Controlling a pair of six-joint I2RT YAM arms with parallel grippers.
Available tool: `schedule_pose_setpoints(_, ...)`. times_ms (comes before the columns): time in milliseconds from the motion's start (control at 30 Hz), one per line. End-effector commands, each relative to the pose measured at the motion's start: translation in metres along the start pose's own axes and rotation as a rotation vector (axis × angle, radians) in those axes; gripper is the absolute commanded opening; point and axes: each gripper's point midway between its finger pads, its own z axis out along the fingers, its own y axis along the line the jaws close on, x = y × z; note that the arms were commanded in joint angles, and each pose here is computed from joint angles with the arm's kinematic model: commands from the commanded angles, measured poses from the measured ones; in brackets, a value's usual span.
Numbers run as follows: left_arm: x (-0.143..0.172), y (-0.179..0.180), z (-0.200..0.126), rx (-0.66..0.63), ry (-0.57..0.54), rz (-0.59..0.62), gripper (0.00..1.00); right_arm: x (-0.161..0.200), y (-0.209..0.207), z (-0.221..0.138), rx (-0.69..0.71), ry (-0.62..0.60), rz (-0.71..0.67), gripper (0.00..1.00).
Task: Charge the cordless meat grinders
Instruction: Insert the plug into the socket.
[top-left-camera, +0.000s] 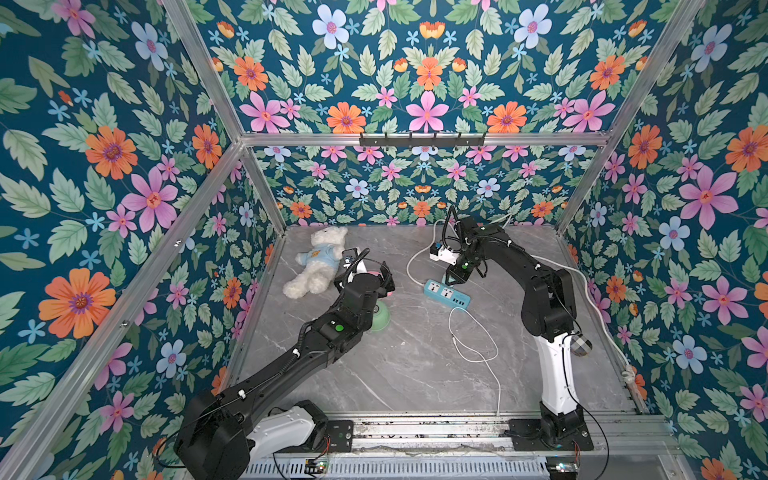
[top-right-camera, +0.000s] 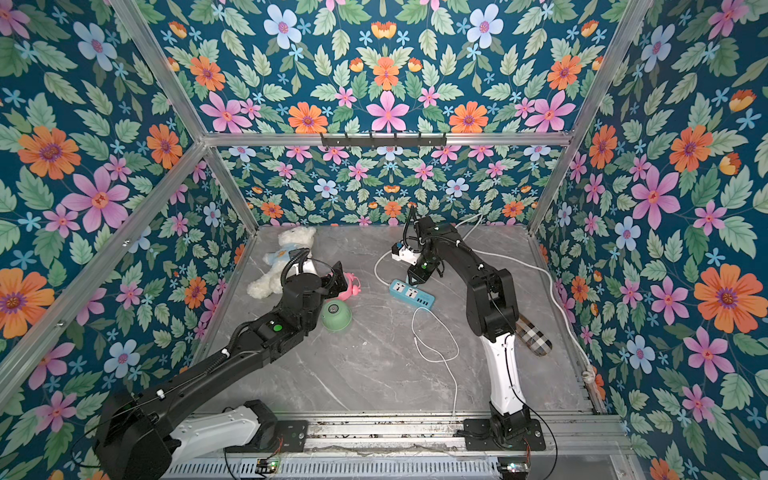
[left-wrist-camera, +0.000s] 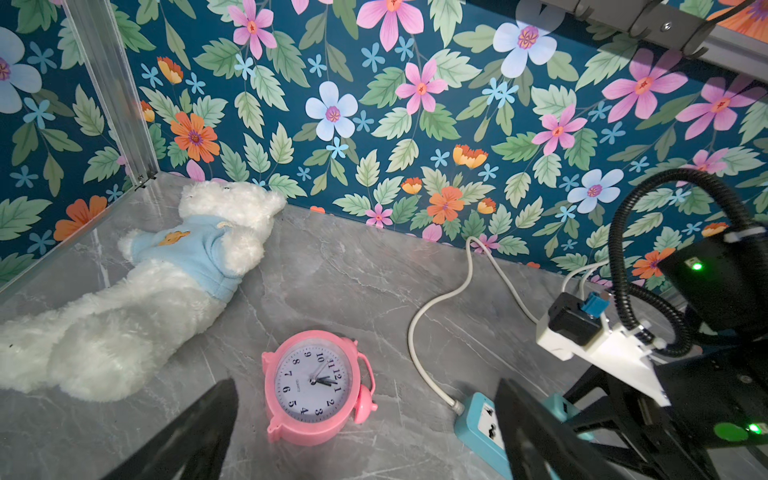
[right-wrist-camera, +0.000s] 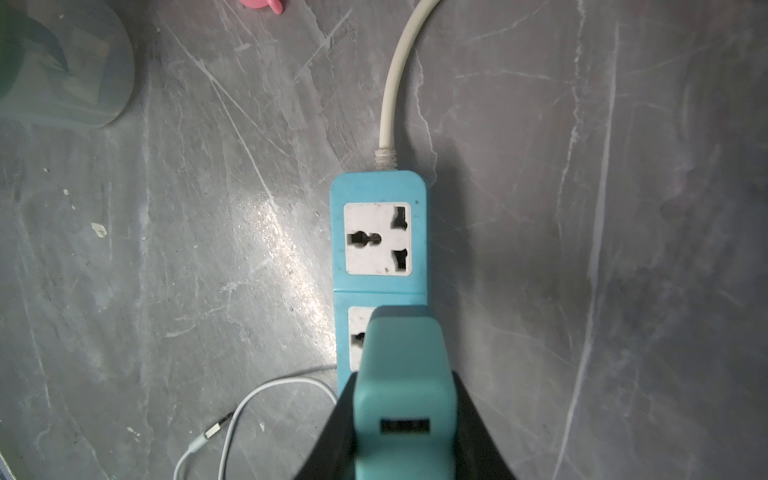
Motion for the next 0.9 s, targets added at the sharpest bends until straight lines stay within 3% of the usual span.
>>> schedule_pose_setpoints(0,-0.003,0.008,-0.002,-0.036,-0.010,-0.002,0.99,0.000,0.005,0.004,-0.028,-0.008,-0.031,0.00)
schedule_pose_setpoints(867,-0.007,0.017,-0.004,-0.060,-0.025,-0.005,0.99,0.015,0.000,0.007,0.016,0.039,-0.065,0.00)
